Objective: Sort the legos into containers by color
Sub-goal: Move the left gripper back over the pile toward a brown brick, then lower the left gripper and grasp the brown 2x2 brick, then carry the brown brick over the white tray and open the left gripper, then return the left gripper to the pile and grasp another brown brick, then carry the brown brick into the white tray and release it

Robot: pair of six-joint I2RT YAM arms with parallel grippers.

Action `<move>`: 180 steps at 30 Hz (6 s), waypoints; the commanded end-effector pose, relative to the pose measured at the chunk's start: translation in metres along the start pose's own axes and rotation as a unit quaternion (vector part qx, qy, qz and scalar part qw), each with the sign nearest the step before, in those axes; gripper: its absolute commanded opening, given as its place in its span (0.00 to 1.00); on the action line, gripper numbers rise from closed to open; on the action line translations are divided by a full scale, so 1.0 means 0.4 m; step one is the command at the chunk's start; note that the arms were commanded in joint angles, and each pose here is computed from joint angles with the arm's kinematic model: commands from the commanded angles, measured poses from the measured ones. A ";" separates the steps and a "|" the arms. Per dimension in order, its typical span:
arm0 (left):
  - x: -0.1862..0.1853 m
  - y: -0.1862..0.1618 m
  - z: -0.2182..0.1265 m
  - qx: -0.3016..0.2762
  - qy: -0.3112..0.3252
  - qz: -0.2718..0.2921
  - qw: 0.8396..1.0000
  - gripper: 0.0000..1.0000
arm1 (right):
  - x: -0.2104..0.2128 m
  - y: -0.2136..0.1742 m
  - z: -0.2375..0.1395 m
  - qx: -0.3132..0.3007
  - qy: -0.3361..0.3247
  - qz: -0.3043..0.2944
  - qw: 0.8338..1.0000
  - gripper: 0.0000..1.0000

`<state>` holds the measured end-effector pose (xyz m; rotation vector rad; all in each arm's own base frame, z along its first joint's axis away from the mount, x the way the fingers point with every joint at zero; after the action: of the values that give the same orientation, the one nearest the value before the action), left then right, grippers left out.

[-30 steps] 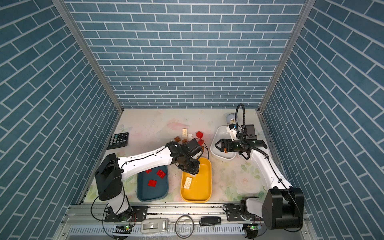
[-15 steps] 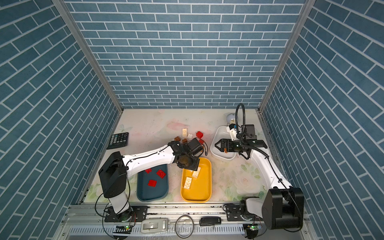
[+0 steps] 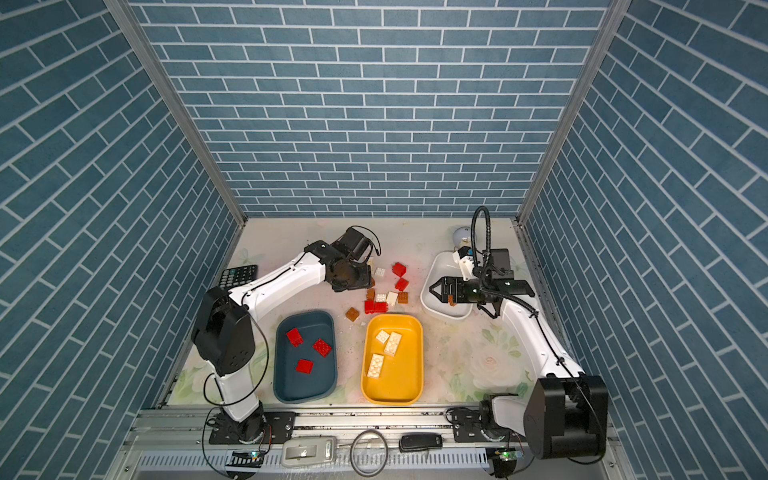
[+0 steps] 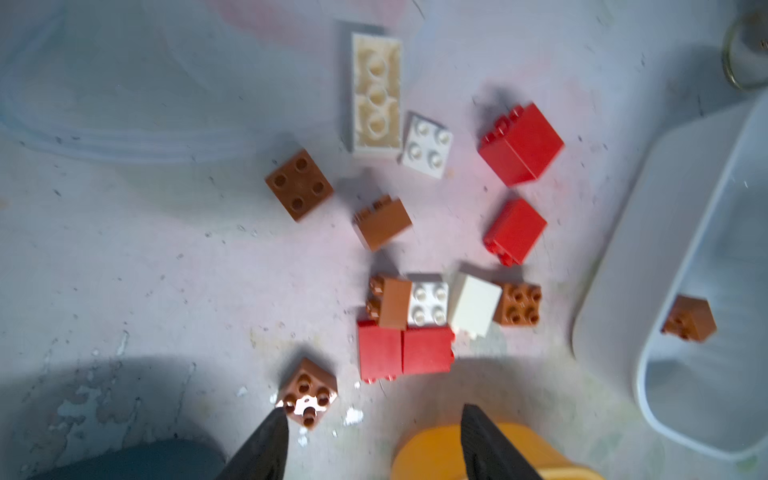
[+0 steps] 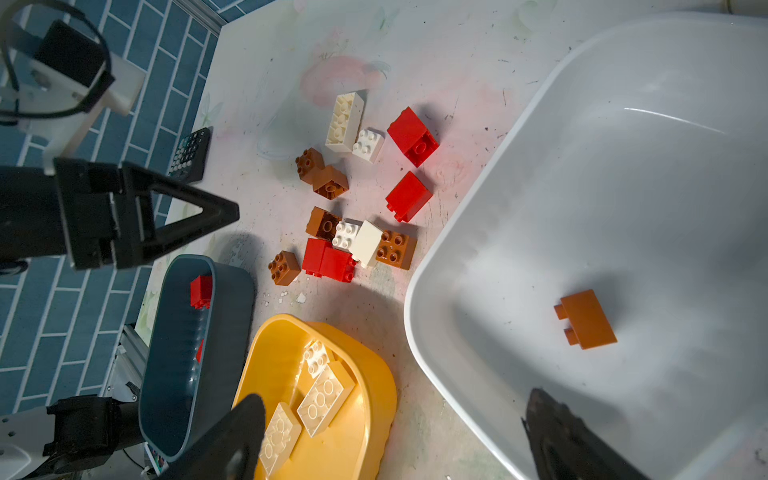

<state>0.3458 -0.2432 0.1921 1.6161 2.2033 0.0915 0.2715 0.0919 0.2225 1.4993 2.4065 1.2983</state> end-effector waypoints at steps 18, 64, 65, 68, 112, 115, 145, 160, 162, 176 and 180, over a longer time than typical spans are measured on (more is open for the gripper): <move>0.035 0.152 0.240 -0.057 0.099 -0.126 0.985 0.62 | 0.011 0.014 0.008 -0.002 0.030 0.000 1.000 0.98; -0.083 -0.003 -0.027 0.039 -0.080 0.003 0.996 0.31 | 0.003 -0.002 0.005 0.001 0.007 -0.006 1.000 0.98; -0.108 -0.012 -0.033 0.044 -0.096 0.006 0.994 0.31 | 0.004 -0.001 0.004 0.000 0.007 -0.007 1.000 0.98; -0.188 -0.040 -0.042 0.052 -0.138 0.026 0.989 0.31 | 0.005 0.001 -0.001 0.000 0.003 -0.011 1.000 0.98; -0.064 -0.155 -0.086 0.069 0.013 0.110 0.991 0.67 | 0.030 -0.017 -0.048 0.002 0.008 -0.017 1.000 0.98; 0.000 -0.155 -0.070 0.051 0.020 0.031 0.998 0.65 | 0.039 -0.016 -0.039 0.004 0.032 -0.017 0.999 0.98; 0.126 -0.166 0.197 -0.019 0.124 -0.223 0.967 0.53 | 0.064 -0.023 0.021 0.022 0.047 -0.034 0.998 0.98; 0.054 -0.114 0.121 -0.012 0.074 -0.154 0.985 0.30 | 0.055 -0.026 0.015 0.026 0.024 -0.035 0.999 0.98; 0.010 -0.093 0.087 -0.007 0.037 -0.124 0.992 0.30 | 0.047 -0.025 0.009 0.022 0.007 -0.036 0.999 0.98; -0.339 -0.097 0.021 0.051 -0.185 0.014 0.981 0.28 | 0.011 -0.018 -0.043 -0.005 -0.068 -0.036 0.997 0.98; -0.420 -0.134 0.035 0.069 -0.223 0.057 0.971 0.28 | 0.009 -0.023 -0.058 -0.007 -0.078 -0.041 0.996 0.98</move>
<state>0.3504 -0.3973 0.2158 1.5484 1.9040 -0.3017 0.2586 0.0838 0.2337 1.4351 2.3387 1.1783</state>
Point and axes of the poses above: each gripper's point midway between its finger pads, its own z axis out along the fingers, its own x axis along the line the jaws close on, y = z × x, the point moved 7 cm from there along -z, back along the fingers, and after that the axes turned 12 degrees about -z, right-handed, at the moved point
